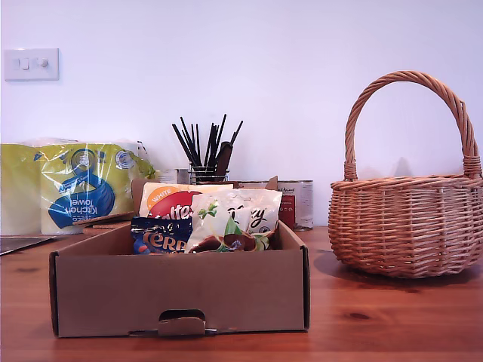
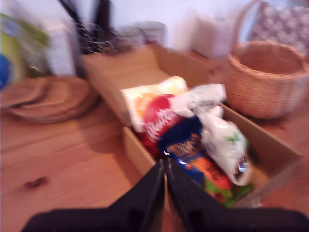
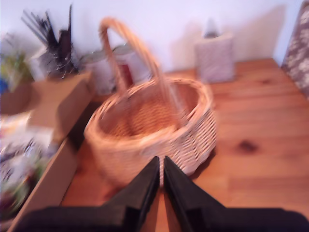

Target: Move the bags of Easter eggs from the cardboard box on the left into the woven basket on the right side.

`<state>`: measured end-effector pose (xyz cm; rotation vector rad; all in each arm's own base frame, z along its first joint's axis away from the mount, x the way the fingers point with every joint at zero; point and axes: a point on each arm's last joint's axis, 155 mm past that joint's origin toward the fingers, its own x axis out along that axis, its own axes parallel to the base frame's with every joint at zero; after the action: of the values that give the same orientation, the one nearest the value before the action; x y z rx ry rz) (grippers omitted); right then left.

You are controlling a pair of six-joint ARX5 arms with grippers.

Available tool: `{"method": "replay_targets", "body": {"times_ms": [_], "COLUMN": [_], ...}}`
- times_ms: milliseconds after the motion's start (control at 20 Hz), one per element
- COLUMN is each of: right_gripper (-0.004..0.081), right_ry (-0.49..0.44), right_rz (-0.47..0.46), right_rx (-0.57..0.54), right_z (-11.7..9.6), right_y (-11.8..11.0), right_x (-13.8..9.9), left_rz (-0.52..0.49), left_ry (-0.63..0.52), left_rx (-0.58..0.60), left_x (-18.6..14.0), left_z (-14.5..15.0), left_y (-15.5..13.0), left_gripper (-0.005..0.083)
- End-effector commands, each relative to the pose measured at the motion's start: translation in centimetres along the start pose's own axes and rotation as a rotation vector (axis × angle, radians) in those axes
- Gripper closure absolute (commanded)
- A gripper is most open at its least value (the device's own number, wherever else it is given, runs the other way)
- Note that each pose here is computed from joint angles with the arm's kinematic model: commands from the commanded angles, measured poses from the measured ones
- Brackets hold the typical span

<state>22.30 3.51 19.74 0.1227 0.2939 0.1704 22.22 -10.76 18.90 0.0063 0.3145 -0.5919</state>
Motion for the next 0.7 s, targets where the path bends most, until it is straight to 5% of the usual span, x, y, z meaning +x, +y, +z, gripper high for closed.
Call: {"method": "replay_targets", "body": {"times_ms": [0,200,450,500,650], "right_gripper": [0.0783,0.0782,0.0782,0.0783,0.0783], "right_ry": [0.002,0.022,0.121,0.13,0.176], "right_rz": [0.069,0.169,0.278,0.289,0.317], "right_rx": [-0.015,-0.039,-0.08,-0.09,-0.105], "right_z": [1.2,3.3,2.7,2.6,1.7], "right_y": [1.6,4.0,6.3,6.6,7.2], "right_x": [-0.6,-1.2,-0.5,-0.2,0.6], "left_rz": [-0.054,-0.188,-0.309,-0.34,-0.439], "left_ry": [0.048,0.107,0.226,0.241,0.282], "left_rx": [0.049,0.07,0.211,0.211,0.218], "left_x": [0.3,1.6,4.2,5.0,7.7], "left_z": [0.2,2.4,3.3,3.4,2.5], "left_y": [-0.9,-2.9,-4.4,-4.9,-7.0], "left_gripper": [0.0793,0.0793,0.0762,0.0656,0.0025]}}
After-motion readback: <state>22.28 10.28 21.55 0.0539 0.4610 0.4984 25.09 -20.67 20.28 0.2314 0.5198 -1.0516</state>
